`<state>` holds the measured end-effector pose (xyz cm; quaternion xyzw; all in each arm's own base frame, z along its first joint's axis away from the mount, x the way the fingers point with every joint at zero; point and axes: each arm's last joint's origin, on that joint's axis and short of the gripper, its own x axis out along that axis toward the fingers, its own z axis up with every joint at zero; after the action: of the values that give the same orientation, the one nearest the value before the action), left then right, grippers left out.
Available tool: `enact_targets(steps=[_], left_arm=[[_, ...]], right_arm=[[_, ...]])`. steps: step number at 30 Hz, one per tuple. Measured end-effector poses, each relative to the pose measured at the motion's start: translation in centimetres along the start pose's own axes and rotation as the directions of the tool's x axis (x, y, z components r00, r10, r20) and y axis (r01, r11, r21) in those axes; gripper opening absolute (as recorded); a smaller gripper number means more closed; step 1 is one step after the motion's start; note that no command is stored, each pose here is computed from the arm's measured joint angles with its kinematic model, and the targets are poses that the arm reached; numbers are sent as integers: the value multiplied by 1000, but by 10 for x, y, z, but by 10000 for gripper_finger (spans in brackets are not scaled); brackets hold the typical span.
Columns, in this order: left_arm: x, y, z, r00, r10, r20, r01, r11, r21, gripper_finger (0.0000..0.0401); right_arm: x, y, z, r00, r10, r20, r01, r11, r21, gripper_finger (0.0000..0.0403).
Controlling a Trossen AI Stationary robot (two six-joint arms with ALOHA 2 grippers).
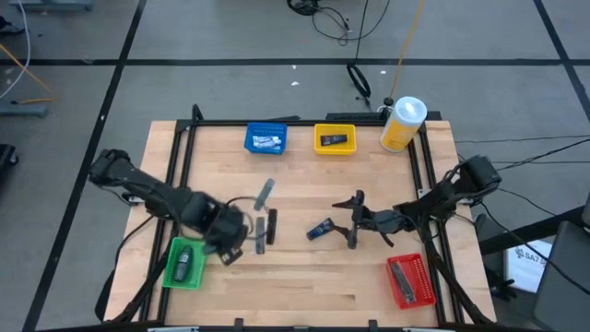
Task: Pick & Place Travel size toiletries
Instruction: Put the gray deodorant into the green bin
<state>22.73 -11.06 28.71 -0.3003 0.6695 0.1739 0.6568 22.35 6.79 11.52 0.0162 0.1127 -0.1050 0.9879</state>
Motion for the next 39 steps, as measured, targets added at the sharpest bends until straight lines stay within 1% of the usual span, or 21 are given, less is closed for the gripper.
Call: enact_targets(steps=[2, 3, 5, 6, 8, 10, 12, 15, 16, 21, 23, 26, 29, 35, 39], left_arm=[[3, -2, -20, 994, 31, -102, -39, 996, -83, 190], [7, -2, -31, 986, 57, -155, -76, 990, -121, 190], [13, -3, -48, 970, 86, -229, -133, 970, -201, 190], [16, -4, -56, 965, 96, -244, -157, 958, -242, 191], [23, -3, -68, 961, 135, -241, -213, 918, -334, 191], [30, -2, -79, 959, 168, -228, -250, 880, -403, 191], [37, -1, -86, 960, 184, -211, -264, 849, -458, 191], [52, 4, -92, 962, 208, -176, -271, 787, -554, 191], [58, 4, -93, 964, 200, -174, -264, 772, -577, 191], [83, 12, -95, 971, 197, -138, -239, 725, -646, 191], [91, 16, -96, 970, 203, -132, -239, 712, -661, 191], [98, 20, -95, 971, 210, -112, -230, 702, -674, 191], [102, 24, -94, 966, 242, -86, -233, 685, -690, 191], [103, 26, -94, 965, 247, -87, -237, 685, -688, 195], [103, 26, -95, 964, 245, -108, -253, 703, -665, 213]], right_arm=[[3, 1, -3, 1000, 3, 6, -3, 1000, 8, 309], [4, 1, -5, 1000, 5, 5, -5, 1000, 6, 309], [4, 2, -8, 1000, 8, 8, -8, 1000, 4, 309], [6, 3, -10, 1000, 13, 8, -13, 1000, 6, 309], [7, 4, -12, 999, 37, 8, -37, 999, 11, 309], [8, 5, -13, 998, 64, 18, -64, 998, 22, 309], [9, 6, -15, 998, 67, 14, -67, 997, 28, 309], [9, 6, -15, 996, 91, 21, -92, 995, 37, 309], [9, 7, -16, 995, 94, 23, -95, 995, 38, 309], [9, 7, -16, 993, 116, 18, -117, 992, 51, 309], [9, 7, -16, 993, 118, 18, -119, 991, 55, 309], [9, 7, -16, 993, 118, 17, -119, 991, 55, 309], [9, 7, -16, 993, 117, 15, -118, 992, 54, 308], [9, 7, -16, 993, 117, 14, -117, 992, 53, 308], [9, 7, -16, 993, 117, 14, -117, 992, 53, 308]])
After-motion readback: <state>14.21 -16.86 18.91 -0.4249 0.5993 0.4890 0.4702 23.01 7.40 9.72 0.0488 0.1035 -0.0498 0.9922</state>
